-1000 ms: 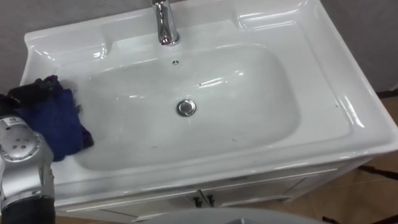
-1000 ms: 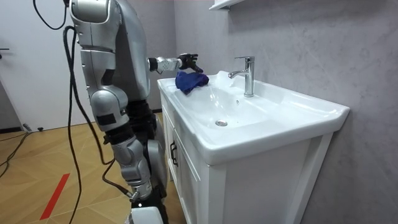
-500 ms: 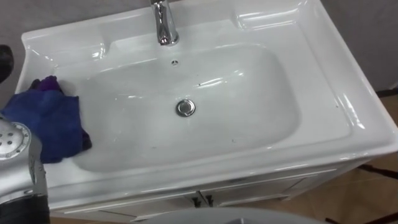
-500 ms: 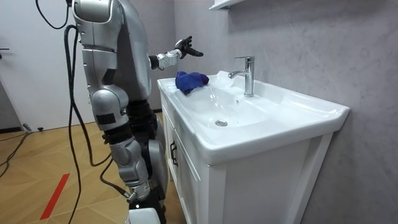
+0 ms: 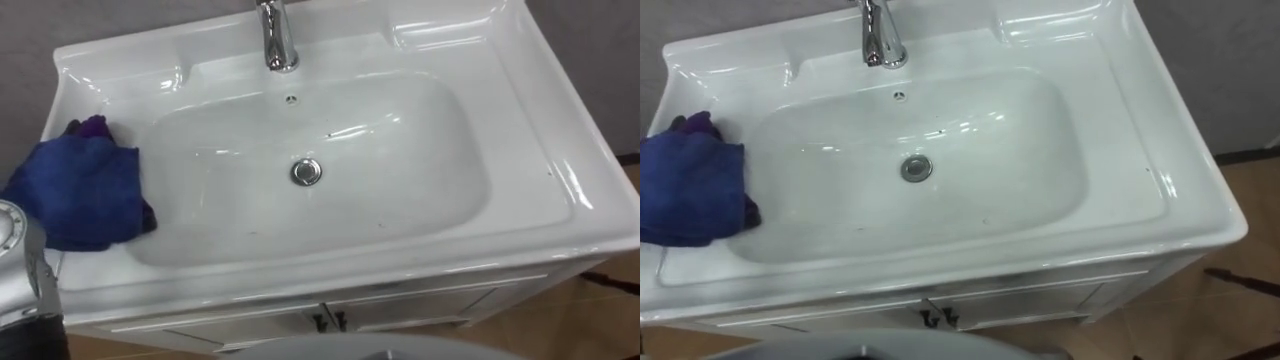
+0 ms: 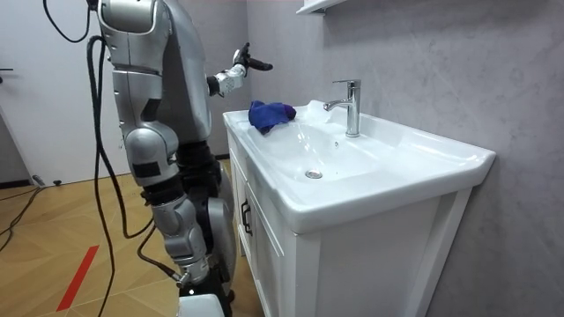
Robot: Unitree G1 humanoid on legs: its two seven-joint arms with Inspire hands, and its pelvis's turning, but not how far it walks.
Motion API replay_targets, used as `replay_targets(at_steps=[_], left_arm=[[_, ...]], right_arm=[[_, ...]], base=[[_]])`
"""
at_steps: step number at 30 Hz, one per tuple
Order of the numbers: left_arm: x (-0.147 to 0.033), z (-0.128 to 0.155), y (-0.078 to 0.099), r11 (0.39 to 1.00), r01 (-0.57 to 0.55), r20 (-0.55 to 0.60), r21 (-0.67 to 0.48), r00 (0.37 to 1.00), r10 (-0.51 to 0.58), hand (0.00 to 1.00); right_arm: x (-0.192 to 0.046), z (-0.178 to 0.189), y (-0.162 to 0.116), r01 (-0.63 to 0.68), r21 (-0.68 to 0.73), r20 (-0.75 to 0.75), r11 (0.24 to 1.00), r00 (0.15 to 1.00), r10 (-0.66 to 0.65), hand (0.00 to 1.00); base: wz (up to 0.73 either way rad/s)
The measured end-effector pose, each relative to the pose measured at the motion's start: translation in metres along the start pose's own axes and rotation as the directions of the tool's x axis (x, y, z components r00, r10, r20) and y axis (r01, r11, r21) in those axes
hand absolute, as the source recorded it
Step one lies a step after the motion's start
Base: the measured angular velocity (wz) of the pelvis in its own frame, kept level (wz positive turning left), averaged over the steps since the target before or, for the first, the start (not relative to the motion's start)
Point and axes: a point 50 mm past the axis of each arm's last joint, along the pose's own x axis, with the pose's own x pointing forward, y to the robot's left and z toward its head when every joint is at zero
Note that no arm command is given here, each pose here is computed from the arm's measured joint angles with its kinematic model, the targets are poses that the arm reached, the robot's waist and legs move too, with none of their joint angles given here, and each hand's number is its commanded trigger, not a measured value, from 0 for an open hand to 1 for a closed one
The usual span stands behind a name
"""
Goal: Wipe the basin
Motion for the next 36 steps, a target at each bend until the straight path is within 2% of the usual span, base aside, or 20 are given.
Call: replay_targets(at_steps=[3, 6, 10, 18, 26, 29, 31, 34, 36], left_arm=[[0.01, -0.015, 0.017, 0.996, -0.069, -0.044, 0.06, 0.996, 0.072, 0.0], [0.014, -0.023, 0.033, 0.99, -0.123, -0.089, 0.065, 0.988, 0.129, 0.0], [0.014, -0.029, 0.05, 0.982, -0.168, -0.11, 0.09, 0.978, 0.178, 0.0], [0.011, -0.052, 0.095, 0.934, -0.263, -0.145, 0.24, 0.942, 0.302, 0.0], [0.007, -0.074, 0.116, 0.917, -0.325, -0.292, 0.23, 0.876, 0.384, 0.0], [0.002, -0.084, 0.122, 0.909, -0.337, -0.347, 0.244, 0.845, 0.406, 0.0], [-0.003, -0.091, 0.133, 0.895, -0.336, -0.356, 0.293, 0.83, 0.428, 0.0], [-0.018, -0.108, 0.146, 0.872, -0.309, -0.399, 0.379, 0.796, 0.456, 0.0], [-0.038, -0.123, 0.152, 0.865, -0.235, -0.451, 0.444, 0.775, 0.442, 0.0]], right_arm=[[0.0, -0.002, -0.002, 0.005, 0.0, -0.003, 1.0, 1.0, -0.005, 0.0], [0.0, -0.004, -0.005, 0.016, 0.02, -0.012, 1.0, 1.0, -0.016, 0.0], [-0.001, -0.006, -0.009, 0.032, 0.018, -0.015, 0.999, 0.999, -0.032, 0.0], [-0.001, -0.008, -0.017, 0.057, -0.001, -0.034, 0.998, 0.998, -0.057, 0.0], [0.001, -0.001, -0.019, 0.06, -0.008, -0.032, 0.998, 0.998, -0.06, 0.0], [0.001, 0.003, -0.015, 0.033, -0.015, -0.025, 0.999, 0.999, -0.033, 0.0], [0.002, 0.008, -0.012, 0.027, -0.014, -0.018, 1.0, 0.999, -0.027, 0.0], [0.003, 0.019, -0.008, 0.018, -0.02, 0.004, 1.0, 1.0, -0.018, 0.0], [0.003, 0.016, -0.006, 0.011, -0.04, -0.003, 0.999, 1.0, -0.011, 0.0]], base=[[0.0], [0.02], [0.11], [0.1], [0.16], [0.09], [0.0], [0.11], [0.24]])
